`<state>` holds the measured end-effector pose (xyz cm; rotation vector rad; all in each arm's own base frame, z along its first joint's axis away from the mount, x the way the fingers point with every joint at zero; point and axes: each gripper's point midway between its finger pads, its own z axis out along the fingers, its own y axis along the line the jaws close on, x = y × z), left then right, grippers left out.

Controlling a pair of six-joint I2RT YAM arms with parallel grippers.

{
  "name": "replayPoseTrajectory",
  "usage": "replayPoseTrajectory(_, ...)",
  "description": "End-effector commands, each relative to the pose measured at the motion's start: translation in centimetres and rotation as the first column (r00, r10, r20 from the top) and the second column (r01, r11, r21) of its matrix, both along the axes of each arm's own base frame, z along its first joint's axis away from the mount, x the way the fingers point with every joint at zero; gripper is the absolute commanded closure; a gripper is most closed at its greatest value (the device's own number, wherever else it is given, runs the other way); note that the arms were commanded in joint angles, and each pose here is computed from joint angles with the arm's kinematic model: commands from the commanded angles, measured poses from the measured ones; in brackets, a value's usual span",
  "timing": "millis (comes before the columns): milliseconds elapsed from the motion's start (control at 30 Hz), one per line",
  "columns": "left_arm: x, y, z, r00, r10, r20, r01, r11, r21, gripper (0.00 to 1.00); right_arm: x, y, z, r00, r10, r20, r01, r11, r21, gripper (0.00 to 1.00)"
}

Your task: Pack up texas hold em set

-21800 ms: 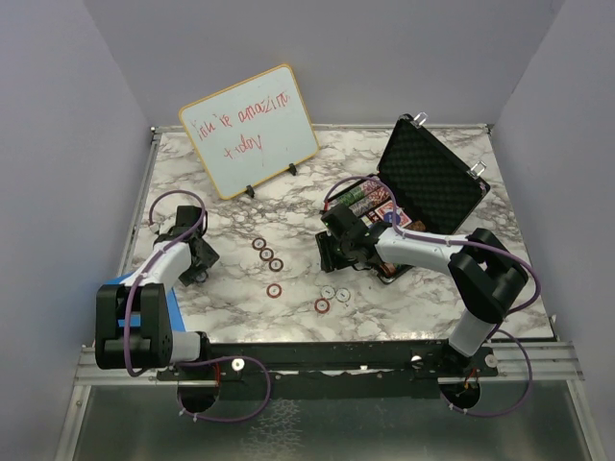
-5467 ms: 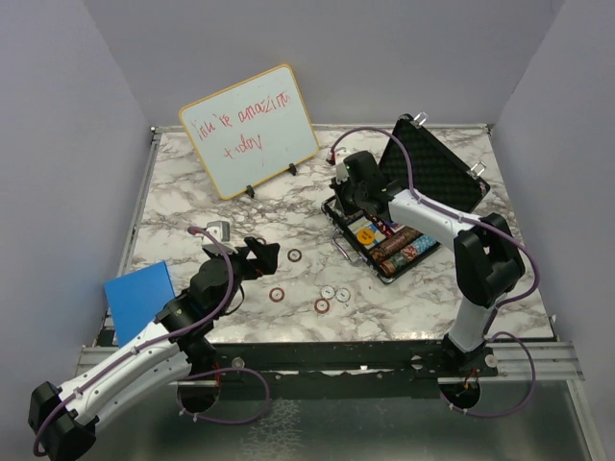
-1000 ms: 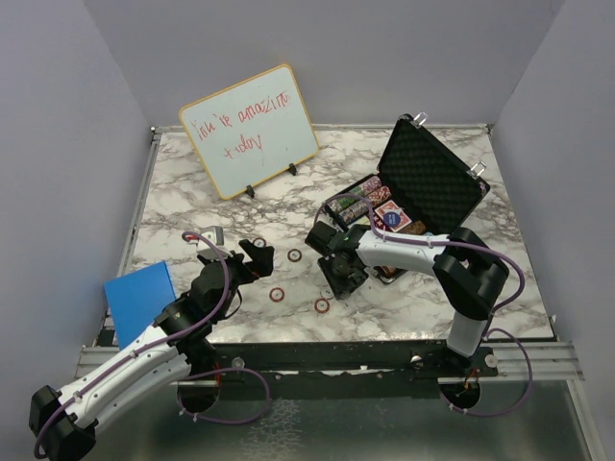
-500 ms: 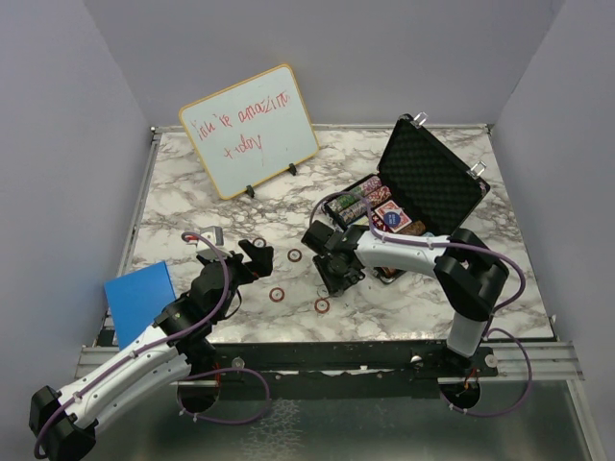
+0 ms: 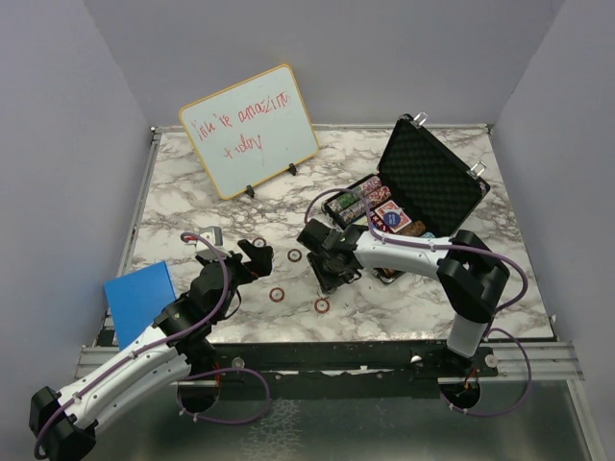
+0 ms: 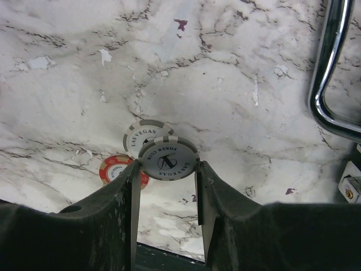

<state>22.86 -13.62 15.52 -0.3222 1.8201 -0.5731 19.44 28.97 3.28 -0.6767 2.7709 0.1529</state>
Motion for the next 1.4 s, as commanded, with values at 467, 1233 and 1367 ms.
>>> replayPoseTrajectory(467,-0.1,0.9,-0.2,0.999,0.034,-0.001,-0.034,0.999,0.001,0.01,-0.1,2.1,-0.9,0.999,0.028,-0.022,-0.027,1.0,0.014,0.48)
replayPoseTrajectory(1233,-0.1,1.0,-0.2,0.999,0.039,0.0,-0.039,0.999,-0.001,0.01,-0.7,2.4,-3.1,0.983,0.177,-0.051,-0.18,0.982,-0.054,0.36)
replayPoseTrajectory(1367,-0.2,1.0,-0.2,0.999,0.037,-0.002,-0.037,0.999,-0.007,0.01,-1.2,1.1,-4.1,0.985,0.153,-0.077,-0.161,0.981,-0.111,0.41)
